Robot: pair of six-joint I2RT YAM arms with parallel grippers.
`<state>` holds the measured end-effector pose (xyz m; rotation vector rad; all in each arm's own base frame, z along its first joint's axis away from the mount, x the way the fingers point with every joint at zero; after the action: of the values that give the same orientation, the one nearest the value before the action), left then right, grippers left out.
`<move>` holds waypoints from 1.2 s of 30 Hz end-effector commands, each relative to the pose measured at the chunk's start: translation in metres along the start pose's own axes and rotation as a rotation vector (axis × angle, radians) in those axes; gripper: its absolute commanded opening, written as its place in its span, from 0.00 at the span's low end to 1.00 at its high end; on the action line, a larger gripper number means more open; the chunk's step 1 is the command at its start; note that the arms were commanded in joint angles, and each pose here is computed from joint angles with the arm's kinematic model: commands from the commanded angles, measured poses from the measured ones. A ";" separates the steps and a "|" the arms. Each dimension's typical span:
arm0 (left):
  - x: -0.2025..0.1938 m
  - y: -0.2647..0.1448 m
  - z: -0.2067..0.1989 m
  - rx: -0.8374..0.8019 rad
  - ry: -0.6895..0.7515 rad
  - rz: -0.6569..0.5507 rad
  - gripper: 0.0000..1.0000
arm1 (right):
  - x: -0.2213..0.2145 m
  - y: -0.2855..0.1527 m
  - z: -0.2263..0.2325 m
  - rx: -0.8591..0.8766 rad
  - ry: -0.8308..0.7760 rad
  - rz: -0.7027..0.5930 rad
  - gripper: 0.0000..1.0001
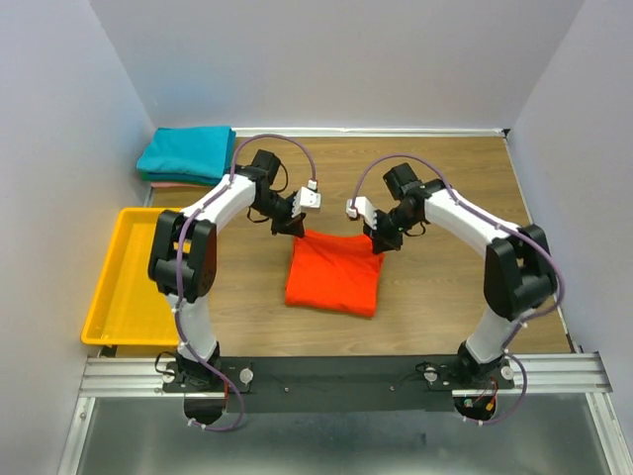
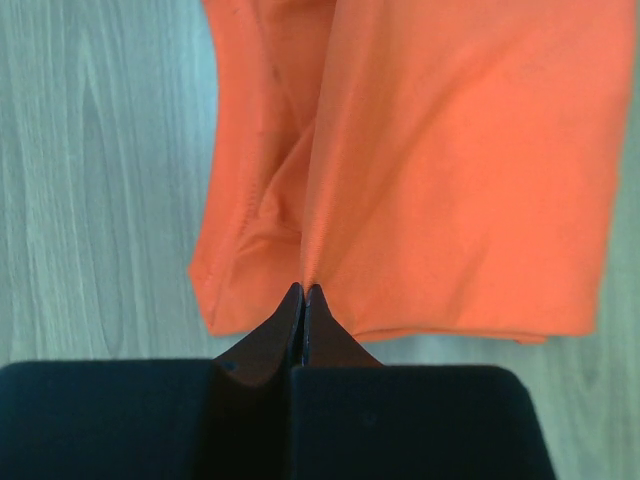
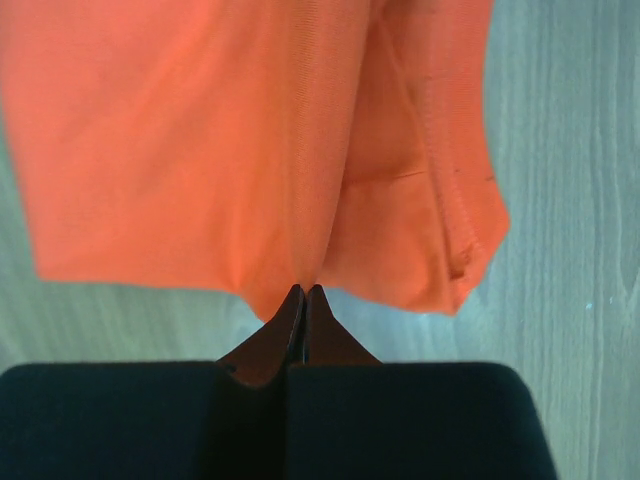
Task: Fold and stack the t-shirts
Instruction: Fold the tshirt
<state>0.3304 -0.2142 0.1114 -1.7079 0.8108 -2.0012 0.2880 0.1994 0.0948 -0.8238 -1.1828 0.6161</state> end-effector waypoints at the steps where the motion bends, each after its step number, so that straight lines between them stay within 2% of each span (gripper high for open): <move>1: -0.026 0.010 0.020 0.007 -0.035 -0.003 0.00 | 0.003 0.018 -0.026 0.025 0.023 -0.029 0.01; 10: -0.064 0.034 0.007 -0.019 -0.102 0.053 0.00 | -0.023 0.059 -0.032 0.083 0.146 0.029 0.01; 18: -0.053 0.033 -0.044 -0.085 -0.099 0.029 0.00 | -0.037 0.051 0.004 0.122 0.187 0.034 0.01; 21: -0.041 0.026 -0.060 -0.097 -0.088 -0.004 0.03 | -0.031 0.033 0.033 0.183 0.223 0.019 0.26; 23: -0.026 0.016 -0.062 -0.076 -0.059 -0.034 0.20 | -0.016 0.018 0.046 0.216 0.270 -0.018 0.41; 24: -0.014 0.009 -0.058 -0.053 -0.030 -0.056 0.32 | -0.004 0.010 0.047 0.211 0.321 -0.037 0.44; 25: -0.007 0.005 -0.056 -0.041 -0.010 -0.066 0.36 | 0.003 0.004 0.047 0.209 0.345 -0.059 0.49; 26: 0.000 0.002 -0.053 -0.030 0.001 -0.077 0.40 | 0.010 -0.001 0.045 0.208 0.369 -0.075 0.50; 28: 0.018 -0.003 -0.042 -0.005 0.040 -0.097 0.45 | 0.022 -0.008 0.038 0.209 0.448 -0.112 0.50; 30: 0.028 0.001 -0.034 -0.008 0.058 -0.108 0.46 | 0.037 -0.008 0.021 0.241 0.536 -0.153 0.49; 33: 0.040 0.018 -0.033 -0.044 0.074 -0.120 0.46 | 0.054 0.005 -0.006 0.286 0.617 -0.179 0.41; 36: 0.045 0.039 -0.036 -0.083 0.066 -0.127 0.47 | 0.067 0.022 -0.024 0.327 0.730 -0.192 0.25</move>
<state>0.2950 -0.2393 0.1249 -1.6926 0.8060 -2.1397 0.3208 0.2416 0.1206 -0.6347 -0.6965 0.3405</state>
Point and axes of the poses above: each gripper's point midway between its finger pads, its own y axis out along the fingers, its own z axis along the line the jaws close on, x = y × z, the point moved 1 cm from there along -y, back along the fingers, and after that the axes turned 10 degrees about y, right-handed, at the moved point
